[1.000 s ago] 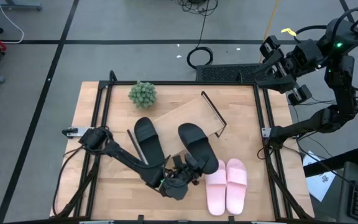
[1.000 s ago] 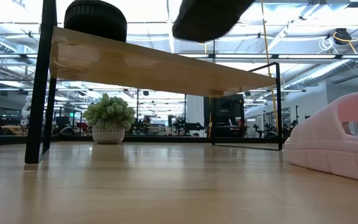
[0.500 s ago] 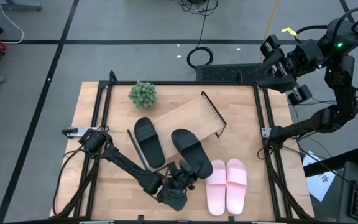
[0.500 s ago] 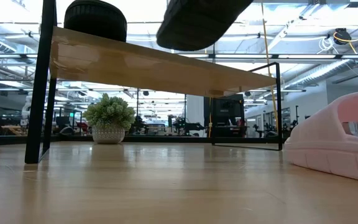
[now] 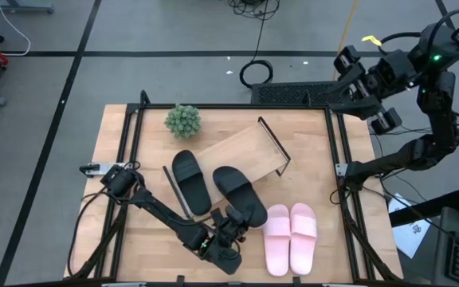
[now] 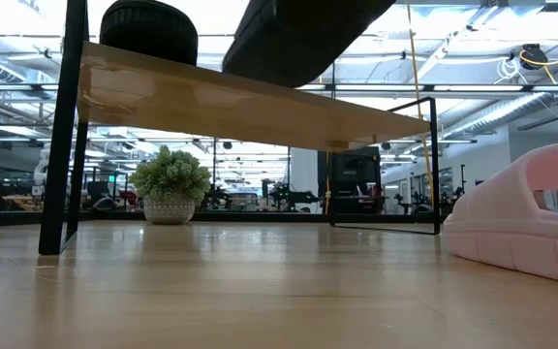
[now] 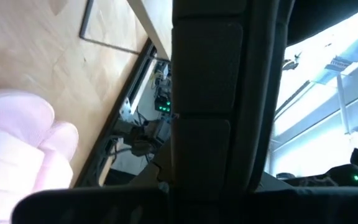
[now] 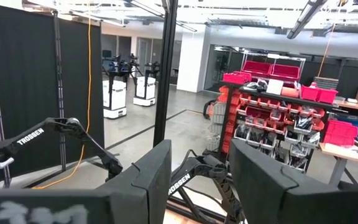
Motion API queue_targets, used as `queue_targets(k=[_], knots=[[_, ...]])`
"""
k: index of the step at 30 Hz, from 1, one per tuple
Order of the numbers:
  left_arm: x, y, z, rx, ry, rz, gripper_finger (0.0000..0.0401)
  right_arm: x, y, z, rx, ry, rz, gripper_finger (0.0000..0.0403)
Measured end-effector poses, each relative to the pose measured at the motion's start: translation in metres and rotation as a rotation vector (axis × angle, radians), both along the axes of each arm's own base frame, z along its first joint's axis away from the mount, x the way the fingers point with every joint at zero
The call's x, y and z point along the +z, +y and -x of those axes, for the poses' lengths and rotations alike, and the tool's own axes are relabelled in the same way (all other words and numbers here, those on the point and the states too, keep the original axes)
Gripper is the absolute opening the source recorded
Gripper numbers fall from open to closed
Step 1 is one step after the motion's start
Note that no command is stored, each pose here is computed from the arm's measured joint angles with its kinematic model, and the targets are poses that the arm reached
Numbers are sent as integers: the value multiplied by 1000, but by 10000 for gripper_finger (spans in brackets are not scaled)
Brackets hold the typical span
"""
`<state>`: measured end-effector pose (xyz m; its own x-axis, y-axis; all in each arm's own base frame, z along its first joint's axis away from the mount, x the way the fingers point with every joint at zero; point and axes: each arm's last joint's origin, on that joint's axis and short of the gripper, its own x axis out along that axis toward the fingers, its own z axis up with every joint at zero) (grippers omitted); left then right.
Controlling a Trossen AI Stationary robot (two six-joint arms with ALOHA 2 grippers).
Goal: Pick and place slides into the shelf
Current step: Put the black slide on the shelf
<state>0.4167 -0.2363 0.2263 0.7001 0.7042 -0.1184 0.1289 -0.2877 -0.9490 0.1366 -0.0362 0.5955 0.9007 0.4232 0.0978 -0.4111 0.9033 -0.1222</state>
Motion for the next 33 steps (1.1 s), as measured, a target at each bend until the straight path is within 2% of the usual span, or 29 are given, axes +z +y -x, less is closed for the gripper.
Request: queue_targets(k=[11,24,33], knots=[[-9,-8,10,38,-21,-17,45,1,3,4,54,8,-13,151],[-35,-5,19,67,-65,-12,45,3,6,12,54,-7,-9,151],[-37,-2,16,-22,18,-10,45,3,6,11,51,-9,-4,151]])
